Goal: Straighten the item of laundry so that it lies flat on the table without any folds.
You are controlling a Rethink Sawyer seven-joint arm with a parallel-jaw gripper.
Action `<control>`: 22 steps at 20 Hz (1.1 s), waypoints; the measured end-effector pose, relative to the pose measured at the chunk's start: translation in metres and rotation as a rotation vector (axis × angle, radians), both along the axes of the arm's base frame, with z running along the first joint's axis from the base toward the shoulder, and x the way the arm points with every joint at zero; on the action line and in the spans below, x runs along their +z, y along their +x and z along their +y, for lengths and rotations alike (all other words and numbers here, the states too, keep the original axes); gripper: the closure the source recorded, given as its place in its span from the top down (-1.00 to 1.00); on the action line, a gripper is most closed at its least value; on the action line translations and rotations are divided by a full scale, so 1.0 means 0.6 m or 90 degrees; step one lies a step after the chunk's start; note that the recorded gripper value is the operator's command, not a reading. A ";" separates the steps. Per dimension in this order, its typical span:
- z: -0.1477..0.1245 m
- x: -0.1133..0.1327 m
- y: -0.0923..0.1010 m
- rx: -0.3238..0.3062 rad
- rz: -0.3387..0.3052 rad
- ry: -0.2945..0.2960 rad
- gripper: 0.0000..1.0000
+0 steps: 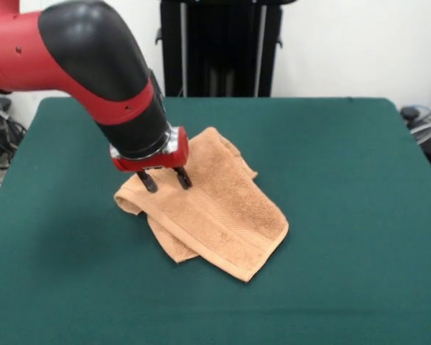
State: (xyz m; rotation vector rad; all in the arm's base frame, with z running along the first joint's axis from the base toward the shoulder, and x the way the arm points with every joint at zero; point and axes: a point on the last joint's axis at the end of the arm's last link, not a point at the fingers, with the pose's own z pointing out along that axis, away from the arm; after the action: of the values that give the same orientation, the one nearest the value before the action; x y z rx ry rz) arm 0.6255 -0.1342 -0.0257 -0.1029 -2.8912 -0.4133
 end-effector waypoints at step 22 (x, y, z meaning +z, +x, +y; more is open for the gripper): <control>-0.011 -0.031 -0.013 -0.003 -0.024 -0.009 -1.00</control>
State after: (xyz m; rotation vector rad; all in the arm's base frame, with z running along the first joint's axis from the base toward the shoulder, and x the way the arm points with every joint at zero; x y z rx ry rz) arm 0.6178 -0.1408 -0.0444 -0.1062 -2.9319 -0.4002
